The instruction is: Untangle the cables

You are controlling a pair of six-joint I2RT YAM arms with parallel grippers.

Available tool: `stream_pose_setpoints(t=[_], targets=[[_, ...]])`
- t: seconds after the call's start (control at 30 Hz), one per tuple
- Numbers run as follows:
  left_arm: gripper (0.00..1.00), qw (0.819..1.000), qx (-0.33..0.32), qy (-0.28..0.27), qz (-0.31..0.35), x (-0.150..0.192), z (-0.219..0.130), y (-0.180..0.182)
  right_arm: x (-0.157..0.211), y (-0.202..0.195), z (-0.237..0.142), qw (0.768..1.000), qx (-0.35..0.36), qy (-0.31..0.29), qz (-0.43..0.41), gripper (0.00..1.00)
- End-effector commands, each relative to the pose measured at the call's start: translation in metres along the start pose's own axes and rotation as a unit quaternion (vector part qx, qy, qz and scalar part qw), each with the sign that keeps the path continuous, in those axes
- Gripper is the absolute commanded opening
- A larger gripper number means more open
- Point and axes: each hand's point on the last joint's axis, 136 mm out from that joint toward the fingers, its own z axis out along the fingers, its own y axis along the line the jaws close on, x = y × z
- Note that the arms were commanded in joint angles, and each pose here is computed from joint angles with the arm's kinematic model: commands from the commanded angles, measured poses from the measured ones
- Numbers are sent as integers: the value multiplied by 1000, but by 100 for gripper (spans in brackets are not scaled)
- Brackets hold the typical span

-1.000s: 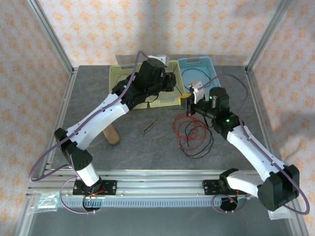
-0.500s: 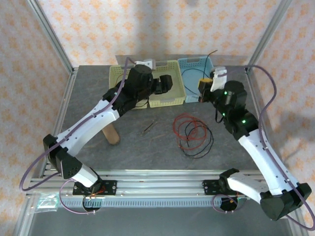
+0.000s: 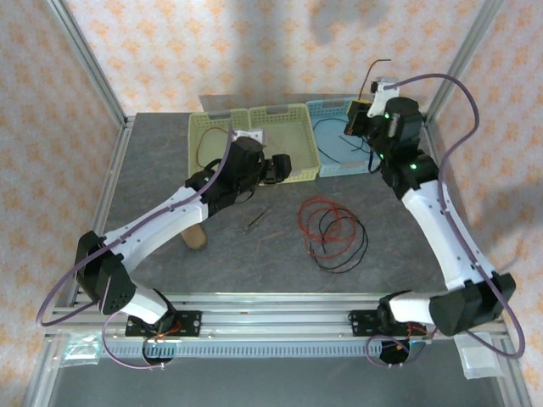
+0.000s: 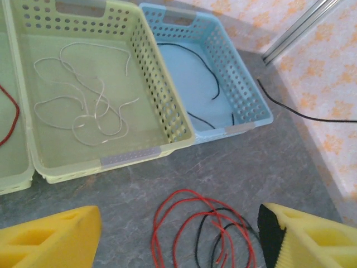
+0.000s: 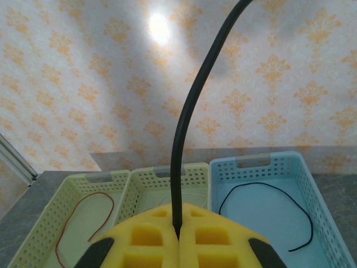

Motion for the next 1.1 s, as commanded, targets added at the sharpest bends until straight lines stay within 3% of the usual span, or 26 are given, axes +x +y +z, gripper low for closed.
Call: stream_pose_setpoints(t=[0.0,0.13,0.27,0.4,0.6,0.73,0.9,1.07], targets=[[79,999,12,-32,-6,-8,-2,-8,-22,-10,18,999,21,-37,15,0],[80,1000,5,-21,-7,6,4,-7,-12,-26,59,998,40,-45,28,0],[88,999,-39,-23,-9,15,7,5,13,-35,111,998,55,0,27,0],[88,998,-58,-34,-18,16,5,14,42,-49,152,996,71,38,27,0],[94,996,-56,-70,-14,7,-10,17,114,-83,205,985,91,140,32,0],[99,992,-52,-111,-19,-2,-24,22,172,-98,227,966,94,237,34,1],[99,991,-57,-117,-20,-4,-30,25,217,-103,236,952,84,289,51,15],[99,993,-80,-83,-12,6,-19,29,210,-102,237,955,77,279,67,37]])
